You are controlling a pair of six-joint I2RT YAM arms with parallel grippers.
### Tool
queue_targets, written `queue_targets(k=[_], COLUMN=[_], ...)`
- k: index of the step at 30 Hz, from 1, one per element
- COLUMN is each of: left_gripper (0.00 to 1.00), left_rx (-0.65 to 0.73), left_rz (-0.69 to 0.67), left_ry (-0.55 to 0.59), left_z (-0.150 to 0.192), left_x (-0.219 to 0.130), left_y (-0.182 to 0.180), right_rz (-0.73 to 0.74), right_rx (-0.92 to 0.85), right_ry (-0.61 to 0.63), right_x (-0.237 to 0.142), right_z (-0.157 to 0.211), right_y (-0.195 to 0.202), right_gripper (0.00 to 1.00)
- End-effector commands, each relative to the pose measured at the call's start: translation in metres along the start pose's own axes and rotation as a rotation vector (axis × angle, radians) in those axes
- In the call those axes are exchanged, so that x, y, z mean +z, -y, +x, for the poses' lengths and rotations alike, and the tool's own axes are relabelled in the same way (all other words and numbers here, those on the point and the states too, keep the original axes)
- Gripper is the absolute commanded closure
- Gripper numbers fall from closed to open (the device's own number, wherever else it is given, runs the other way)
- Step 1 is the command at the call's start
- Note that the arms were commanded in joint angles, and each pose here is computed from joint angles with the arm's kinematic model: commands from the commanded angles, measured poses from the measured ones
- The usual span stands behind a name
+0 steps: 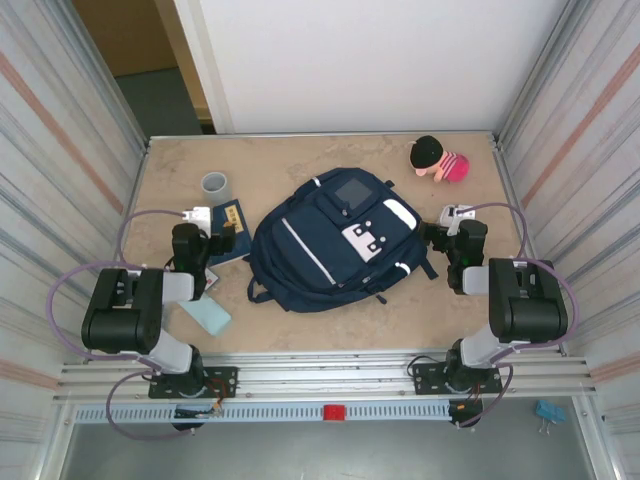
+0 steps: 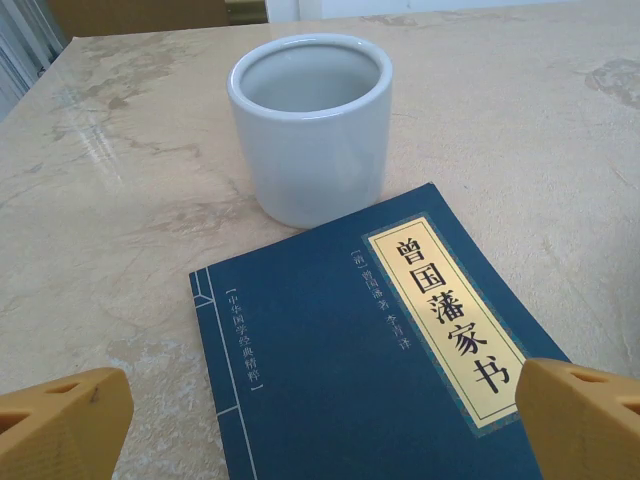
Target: Pack books, pencil case, and school supplies into a backpack
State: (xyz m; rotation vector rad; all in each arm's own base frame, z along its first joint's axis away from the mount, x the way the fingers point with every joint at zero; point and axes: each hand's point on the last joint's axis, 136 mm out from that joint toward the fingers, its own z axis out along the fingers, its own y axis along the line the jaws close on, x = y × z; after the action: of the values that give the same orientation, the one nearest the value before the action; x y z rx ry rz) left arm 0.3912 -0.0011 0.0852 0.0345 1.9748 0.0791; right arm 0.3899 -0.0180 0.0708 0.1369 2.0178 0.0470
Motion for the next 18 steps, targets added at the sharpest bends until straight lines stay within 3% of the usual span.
queue_targets(k=[1,18], left_gripper=[0.01,0.02], left_rx=[-0.003,0.03], left_rz=[0.002,0.007], left_ry=[0.019,0.039], left_z=[-0.007,-0.0136], left_x=[0.0003,-0.0027], left_y=[-0.0004,0.0057], right_rz=[-0.003,0.0], right_rx=[-0.011,-0.002], right_ry=[0.029,0.03], right_x=[0.0007,-0.0003], right_z=[-0.0111,-0.0133], right_y=[-0.0029,-0.0017], right_gripper=[0.01,0.01])
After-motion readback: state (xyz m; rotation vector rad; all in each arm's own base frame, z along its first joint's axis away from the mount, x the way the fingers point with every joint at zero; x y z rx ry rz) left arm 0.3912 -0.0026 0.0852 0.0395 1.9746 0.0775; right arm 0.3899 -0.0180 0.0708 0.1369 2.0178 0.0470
